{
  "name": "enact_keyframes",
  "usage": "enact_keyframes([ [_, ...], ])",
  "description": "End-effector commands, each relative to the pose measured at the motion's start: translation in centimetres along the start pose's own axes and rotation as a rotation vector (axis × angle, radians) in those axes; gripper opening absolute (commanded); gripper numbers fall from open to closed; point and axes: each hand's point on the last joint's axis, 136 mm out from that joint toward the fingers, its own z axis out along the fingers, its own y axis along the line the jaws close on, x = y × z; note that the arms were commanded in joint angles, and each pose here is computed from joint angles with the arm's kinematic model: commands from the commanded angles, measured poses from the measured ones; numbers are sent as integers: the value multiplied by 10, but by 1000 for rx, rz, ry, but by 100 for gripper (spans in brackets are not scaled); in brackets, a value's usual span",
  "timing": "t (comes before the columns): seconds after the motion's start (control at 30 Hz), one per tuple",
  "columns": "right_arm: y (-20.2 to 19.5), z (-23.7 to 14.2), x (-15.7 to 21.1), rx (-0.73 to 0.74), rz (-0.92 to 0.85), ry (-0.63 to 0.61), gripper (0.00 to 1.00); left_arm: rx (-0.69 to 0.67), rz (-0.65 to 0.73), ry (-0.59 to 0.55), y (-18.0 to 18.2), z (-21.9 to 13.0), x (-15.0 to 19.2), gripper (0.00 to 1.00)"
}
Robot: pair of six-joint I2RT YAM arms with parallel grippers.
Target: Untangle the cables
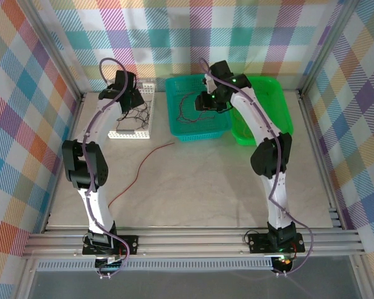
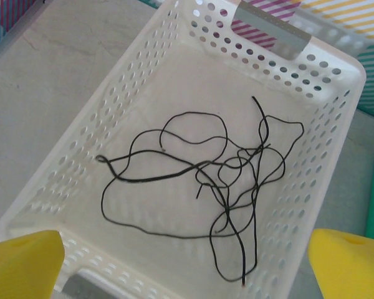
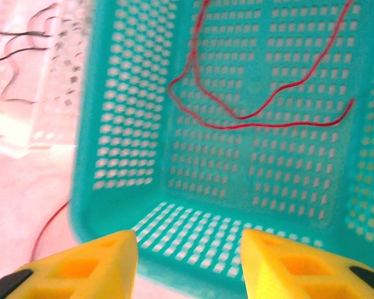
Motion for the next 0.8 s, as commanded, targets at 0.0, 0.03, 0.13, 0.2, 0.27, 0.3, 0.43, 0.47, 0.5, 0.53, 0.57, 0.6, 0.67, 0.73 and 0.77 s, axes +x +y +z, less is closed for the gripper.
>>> enact_keyframes([
  [0.0, 53, -17, 18, -116, -86, -15, 50, 2, -64, 6, 18, -40, -11, 100],
  [0.03, 68, -21, 26, -149, -104, -22, 51, 11, -87, 15, 22, -48, -7, 100],
  [0.13, 100, -6, 68, -237, -123, 25, 54, 57, -149, 55, 32, -67, 16, 100],
  [0.2, 119, 7, 93, -289, -125, 61, 54, 65, -188, 70, 44, -79, 33, 99],
  [0.27, 136, 25, 117, -309, -139, 100, 54, 65, -255, 85, 59, -91, 54, 98],
  [0.3, 141, 31, 126, -314, -147, 119, 54, 78, -268, 101, 62, -93, 67, 98],
  [0.43, 150, 36, 137, -364, -123, 87, 55, 79, -223, 227, 72, -95, 139, 95],
  [0.47, 149, 32, 135, -356, -124, 64, 57, 72, -205, 254, 75, -96, 156, 95],
  [0.5, 147, 26, 133, -349, -132, 41, 60, 76, -174, 274, 74, -98, 174, 95],
  [0.53, 145, 22, 131, -335, -142, 28, 62, 72, -141, 291, 74, -100, 190, 94],
  [0.57, 144, 16, 130, -323, -149, 16, 64, 52, -104, 294, 77, -101, 202, 94],
  [0.6, 144, 11, 128, -316, -156, 7, 65, 34, -66, 291, 78, -102, 212, 94],
  [0.67, 141, -1, 126, -301, -166, -21, 68, -14, 0, 327, 85, -100, 238, 95],
  [0.73, 135, -12, 123, -268, -167, -61, 74, -45, 31, 377, 92, -97, 261, 95],
  [0.77, 133, -19, 123, -263, -172, -78, 86, -58, 40, 391, 95, -95, 269, 95],
])
